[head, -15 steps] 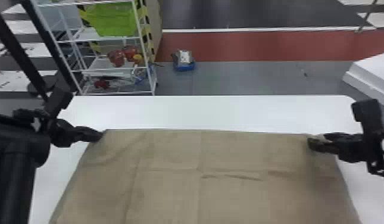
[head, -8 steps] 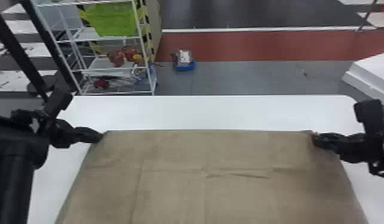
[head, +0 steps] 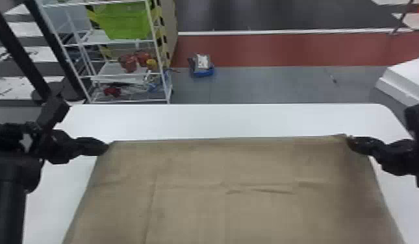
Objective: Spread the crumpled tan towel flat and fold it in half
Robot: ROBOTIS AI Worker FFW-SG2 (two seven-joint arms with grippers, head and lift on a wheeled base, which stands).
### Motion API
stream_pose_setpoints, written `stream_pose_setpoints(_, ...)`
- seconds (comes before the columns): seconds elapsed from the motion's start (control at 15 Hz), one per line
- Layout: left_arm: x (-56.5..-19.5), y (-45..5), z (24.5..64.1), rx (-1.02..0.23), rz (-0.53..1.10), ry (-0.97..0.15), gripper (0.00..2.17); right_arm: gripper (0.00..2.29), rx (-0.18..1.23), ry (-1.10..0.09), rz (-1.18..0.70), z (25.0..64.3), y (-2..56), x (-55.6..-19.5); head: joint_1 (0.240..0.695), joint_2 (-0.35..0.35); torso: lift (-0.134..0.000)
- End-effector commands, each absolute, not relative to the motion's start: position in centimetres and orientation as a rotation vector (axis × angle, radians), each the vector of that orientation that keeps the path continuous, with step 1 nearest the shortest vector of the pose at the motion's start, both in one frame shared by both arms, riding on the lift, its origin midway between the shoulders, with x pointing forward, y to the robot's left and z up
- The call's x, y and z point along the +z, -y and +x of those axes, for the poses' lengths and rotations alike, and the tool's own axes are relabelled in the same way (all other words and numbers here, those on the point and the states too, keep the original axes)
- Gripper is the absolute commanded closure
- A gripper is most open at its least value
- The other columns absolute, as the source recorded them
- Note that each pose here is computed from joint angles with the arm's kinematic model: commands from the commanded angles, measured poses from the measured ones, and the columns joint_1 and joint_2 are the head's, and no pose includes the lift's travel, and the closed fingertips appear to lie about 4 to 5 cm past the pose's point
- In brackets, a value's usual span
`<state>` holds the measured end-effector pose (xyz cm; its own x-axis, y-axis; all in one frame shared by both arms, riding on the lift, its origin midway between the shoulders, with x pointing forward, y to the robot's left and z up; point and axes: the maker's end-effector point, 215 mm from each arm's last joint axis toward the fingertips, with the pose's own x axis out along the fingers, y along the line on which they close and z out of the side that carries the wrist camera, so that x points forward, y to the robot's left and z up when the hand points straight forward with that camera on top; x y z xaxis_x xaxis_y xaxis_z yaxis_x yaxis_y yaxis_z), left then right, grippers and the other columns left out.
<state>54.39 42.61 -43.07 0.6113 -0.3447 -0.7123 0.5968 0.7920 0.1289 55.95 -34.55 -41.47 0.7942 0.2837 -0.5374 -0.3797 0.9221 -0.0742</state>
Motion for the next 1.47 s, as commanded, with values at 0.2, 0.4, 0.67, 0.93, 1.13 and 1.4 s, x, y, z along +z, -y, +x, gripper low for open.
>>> stream_pose_setpoints(0.2,-39.7,-45.2,50.4,-0.552,0.410,-0.609,1.44,1.11,0.478,-0.476,-0.297,51.3,33.2,-38.2,0.695,0.091,-0.123)
stream_pose_setpoints(0.4,-37.9,-45.9,47.3,-0.583,0.469,-0.530,1.44,1.11,0.554,-0.490,-0.355,47.8,33.4,-38.5,0.695,0.130,-0.123)
stream_pose_setpoints(0.67,-39.8,-45.3,43.3,-0.697,0.609,-0.542,1.44,1.11,0.638,-0.527,-0.429,45.0,33.1,-40.7,0.695,0.152,-0.123)
stream_pose_setpoints(0.93,-42.3,-43.9,41.2,-0.795,0.757,-0.592,1.44,1.09,0.745,-0.551,-0.453,43.3,30.2,-42.3,0.695,0.164,-0.123)
stream_pose_setpoints(1.13,-41.7,-44.5,40.0,-0.793,0.803,-0.578,1.44,1.00,0.800,-0.480,-0.489,42.7,29.8,-40.1,0.695,0.181,-0.123)
stream_pose_setpoints(1.4,-40.8,-44.8,37.9,-0.793,0.834,-0.568,1.44,1.39,0.835,-0.482,-0.490,40.3,30.8,-39.1,0.695,0.203,-0.123)
